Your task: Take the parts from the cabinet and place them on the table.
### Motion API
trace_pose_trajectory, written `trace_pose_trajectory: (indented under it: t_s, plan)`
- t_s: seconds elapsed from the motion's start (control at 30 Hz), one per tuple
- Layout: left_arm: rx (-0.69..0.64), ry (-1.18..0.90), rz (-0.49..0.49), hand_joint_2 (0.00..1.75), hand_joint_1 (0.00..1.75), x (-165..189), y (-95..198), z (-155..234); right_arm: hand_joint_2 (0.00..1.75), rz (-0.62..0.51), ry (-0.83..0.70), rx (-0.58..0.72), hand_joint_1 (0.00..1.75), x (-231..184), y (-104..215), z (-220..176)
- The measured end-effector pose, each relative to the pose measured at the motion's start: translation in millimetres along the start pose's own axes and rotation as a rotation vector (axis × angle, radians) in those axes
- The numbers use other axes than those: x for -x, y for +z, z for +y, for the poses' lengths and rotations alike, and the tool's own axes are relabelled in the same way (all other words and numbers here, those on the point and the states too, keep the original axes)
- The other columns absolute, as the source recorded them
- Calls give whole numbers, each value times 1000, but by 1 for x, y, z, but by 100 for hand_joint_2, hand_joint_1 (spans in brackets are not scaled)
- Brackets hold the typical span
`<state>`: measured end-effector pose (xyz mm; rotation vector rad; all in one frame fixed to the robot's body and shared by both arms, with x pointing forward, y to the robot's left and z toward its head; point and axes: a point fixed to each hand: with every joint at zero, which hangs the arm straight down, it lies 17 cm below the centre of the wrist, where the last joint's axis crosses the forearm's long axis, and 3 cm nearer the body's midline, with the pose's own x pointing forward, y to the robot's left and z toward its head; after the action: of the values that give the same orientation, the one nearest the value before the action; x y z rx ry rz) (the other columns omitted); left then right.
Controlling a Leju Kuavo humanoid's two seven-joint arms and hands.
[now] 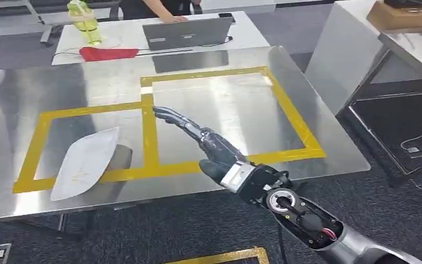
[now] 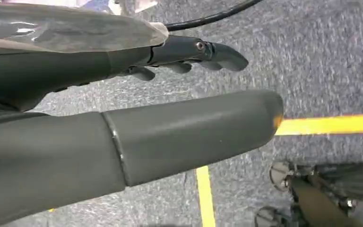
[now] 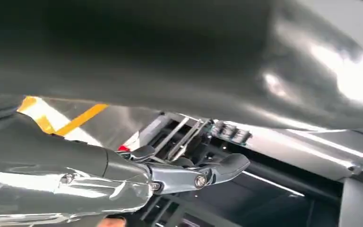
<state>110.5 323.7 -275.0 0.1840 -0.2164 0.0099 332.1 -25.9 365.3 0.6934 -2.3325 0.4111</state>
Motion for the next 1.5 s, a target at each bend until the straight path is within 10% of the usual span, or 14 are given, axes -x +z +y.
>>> trace_pose_trajectory:
  t_s: [1.5]
  plan:
    - [21, -33, -10, 0, 0, -1, 1, -9, 0, 23, 23, -1, 0, 1, 3, -1]
